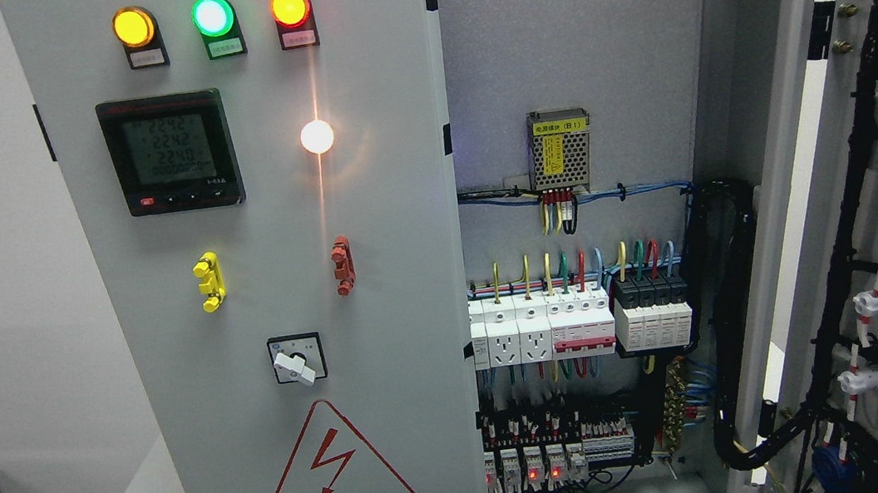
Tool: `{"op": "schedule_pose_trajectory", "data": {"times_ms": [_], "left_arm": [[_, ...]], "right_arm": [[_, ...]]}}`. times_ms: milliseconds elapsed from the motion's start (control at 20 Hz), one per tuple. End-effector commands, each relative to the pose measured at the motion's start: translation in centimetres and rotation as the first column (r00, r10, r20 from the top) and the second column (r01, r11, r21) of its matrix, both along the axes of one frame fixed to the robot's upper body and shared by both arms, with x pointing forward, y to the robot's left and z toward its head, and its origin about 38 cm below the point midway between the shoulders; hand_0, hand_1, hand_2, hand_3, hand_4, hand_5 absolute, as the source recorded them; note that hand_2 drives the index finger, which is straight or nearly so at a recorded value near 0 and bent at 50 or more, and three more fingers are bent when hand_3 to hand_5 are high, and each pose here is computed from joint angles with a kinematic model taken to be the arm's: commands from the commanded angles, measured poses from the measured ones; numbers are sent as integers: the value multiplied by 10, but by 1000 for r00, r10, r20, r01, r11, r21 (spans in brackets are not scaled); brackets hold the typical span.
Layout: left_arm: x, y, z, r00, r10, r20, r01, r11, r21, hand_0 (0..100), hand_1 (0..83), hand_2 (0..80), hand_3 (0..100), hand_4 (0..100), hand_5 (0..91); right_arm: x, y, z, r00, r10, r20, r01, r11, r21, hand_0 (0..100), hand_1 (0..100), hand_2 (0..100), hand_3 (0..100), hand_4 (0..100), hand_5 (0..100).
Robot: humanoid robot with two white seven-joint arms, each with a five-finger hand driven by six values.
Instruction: Open door with both hands
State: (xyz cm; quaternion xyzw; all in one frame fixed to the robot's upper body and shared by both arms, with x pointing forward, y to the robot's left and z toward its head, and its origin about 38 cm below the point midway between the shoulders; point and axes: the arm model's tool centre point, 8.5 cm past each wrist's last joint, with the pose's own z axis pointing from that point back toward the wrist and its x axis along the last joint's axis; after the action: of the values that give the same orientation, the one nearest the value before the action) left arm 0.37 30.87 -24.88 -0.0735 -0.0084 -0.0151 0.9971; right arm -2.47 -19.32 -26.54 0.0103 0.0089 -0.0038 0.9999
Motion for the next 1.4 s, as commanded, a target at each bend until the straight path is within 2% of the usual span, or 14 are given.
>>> {"op": "schedule_pose_trajectory", "data": {"times_ms": [0,200,351,551,651,751,1002,1152,1353], "left_arm": [[-17,-6,1,999,8,-43,-8,1000,-2,0,0,0,0,0,0],[-18,-6,1,999,7,-43,-7,1000,0,0,0,0,0,0,0],[-18,-4,1,999,9,-44,-8,1000,3,0,0,0,0,0,0],[-18,-3,0,999,9,-43,-8,1000,29,0,0,0,0,0,0],[-18,-1,0,999,9,-41,-7,998,64,0,0,0,0,0,0],[-18,-1,0,999,9,-39,-6,997,76,0,0,0,0,0,0],[-17,-17,-3,999,10,-40,-8,998,67,0,0,0,0,0,0],[-16,-22,-4,998,60,-29,-56,994,98,0,0,0,0,0,0],[-19,-32,-5,999,10,-44,-7,997,76,0,0,0,0,0,0]], "right_arm": [[46,1,7,980,-8,198,6,1000,12,0,0,0,0,0,0],[74,-2,28,930,-24,368,18,1000,20,0,0,0,0,0,0],[102,-5,58,857,-35,514,23,999,29,0,0,0,0,0,0],[136,-6,106,739,-30,673,3,999,41,0,0,0,0,0,0],[153,-4,139,657,8,754,-56,998,38,0,0,0,0,0,0],[170,-8,168,577,39,816,-99,995,22,0,0,0,0,0,0],[197,-7,219,435,25,900,-102,995,22,0,0,0,0,0,0],[206,-9,251,347,24,938,-112,994,16,0,0,0,0,0,0],[212,-6,292,241,16,970,-133,991,16,0,0,0,0,0,0]]}}
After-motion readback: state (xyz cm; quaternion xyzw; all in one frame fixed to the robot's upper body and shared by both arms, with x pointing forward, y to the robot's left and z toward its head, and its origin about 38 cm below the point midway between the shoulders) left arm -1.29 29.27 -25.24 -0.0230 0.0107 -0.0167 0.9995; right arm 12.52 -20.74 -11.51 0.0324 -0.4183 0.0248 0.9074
